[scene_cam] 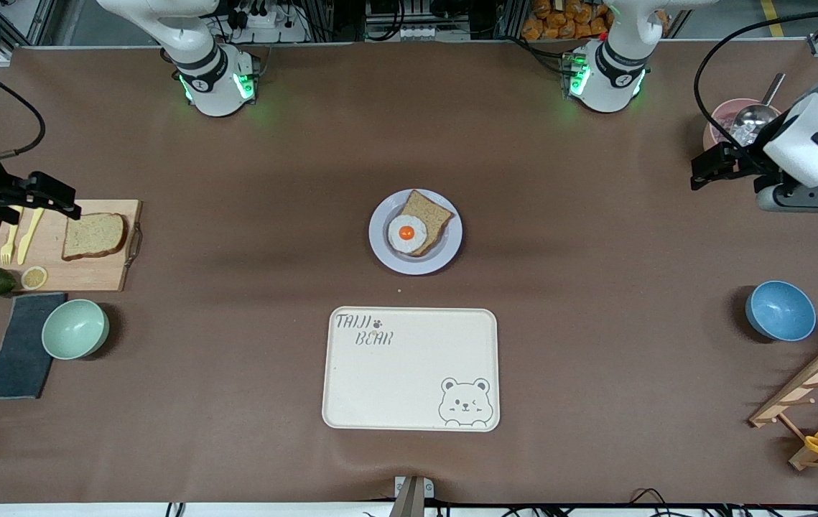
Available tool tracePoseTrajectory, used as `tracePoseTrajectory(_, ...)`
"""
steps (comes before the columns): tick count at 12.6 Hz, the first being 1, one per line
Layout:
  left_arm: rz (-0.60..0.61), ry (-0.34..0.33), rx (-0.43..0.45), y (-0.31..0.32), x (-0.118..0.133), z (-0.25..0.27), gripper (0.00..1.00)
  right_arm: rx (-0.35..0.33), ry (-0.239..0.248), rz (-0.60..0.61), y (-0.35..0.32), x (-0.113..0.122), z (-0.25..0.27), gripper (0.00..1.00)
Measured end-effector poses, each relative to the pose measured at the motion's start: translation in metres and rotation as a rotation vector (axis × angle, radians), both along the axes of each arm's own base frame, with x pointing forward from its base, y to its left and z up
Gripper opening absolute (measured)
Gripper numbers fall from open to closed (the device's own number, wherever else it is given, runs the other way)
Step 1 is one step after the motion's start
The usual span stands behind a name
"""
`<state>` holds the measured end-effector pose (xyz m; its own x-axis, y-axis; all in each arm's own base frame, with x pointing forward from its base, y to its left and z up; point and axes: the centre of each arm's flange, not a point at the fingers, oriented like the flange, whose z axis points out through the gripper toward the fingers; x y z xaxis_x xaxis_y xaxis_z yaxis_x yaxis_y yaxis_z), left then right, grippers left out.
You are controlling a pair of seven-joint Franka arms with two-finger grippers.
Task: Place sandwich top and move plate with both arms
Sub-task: 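Move the right gripper toward the bread slice on the cutting board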
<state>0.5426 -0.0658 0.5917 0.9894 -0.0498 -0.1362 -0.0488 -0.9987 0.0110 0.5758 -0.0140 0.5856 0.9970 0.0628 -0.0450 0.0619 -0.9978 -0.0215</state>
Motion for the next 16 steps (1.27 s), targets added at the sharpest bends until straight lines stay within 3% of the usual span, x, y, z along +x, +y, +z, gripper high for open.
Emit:
tracePoseTrajectory(5,0.024,0.088,-0.019,0.016,-0.004,-0.038,1.00,-0.001,0.027,0.012,-0.033,0.005,-0.017,1.00)
tracePoseTrajectory(8,0.034,0.140,-0.121,0.045,-0.007,-0.062,1.00,0.006,0.060,0.018,-0.083,0.008,-0.038,1.00)
tracePoseTrajectory(10,0.035,0.166,-0.211,0.062,-0.011,-0.085,1.00,0.016,0.089,0.092,-0.105,0.013,-0.060,1.00)
tracePoseTrajectory(13,0.079,0.167,-0.329,0.067,-0.014,-0.125,1.00,0.035,0.131,0.102,-0.153,0.020,-0.107,0.99)
tracePoseTrajectory(16,0.068,0.204,-0.368,0.068,-0.023,-0.157,1.00,0.068,0.189,0.098,-0.201,0.013,-0.153,0.95)
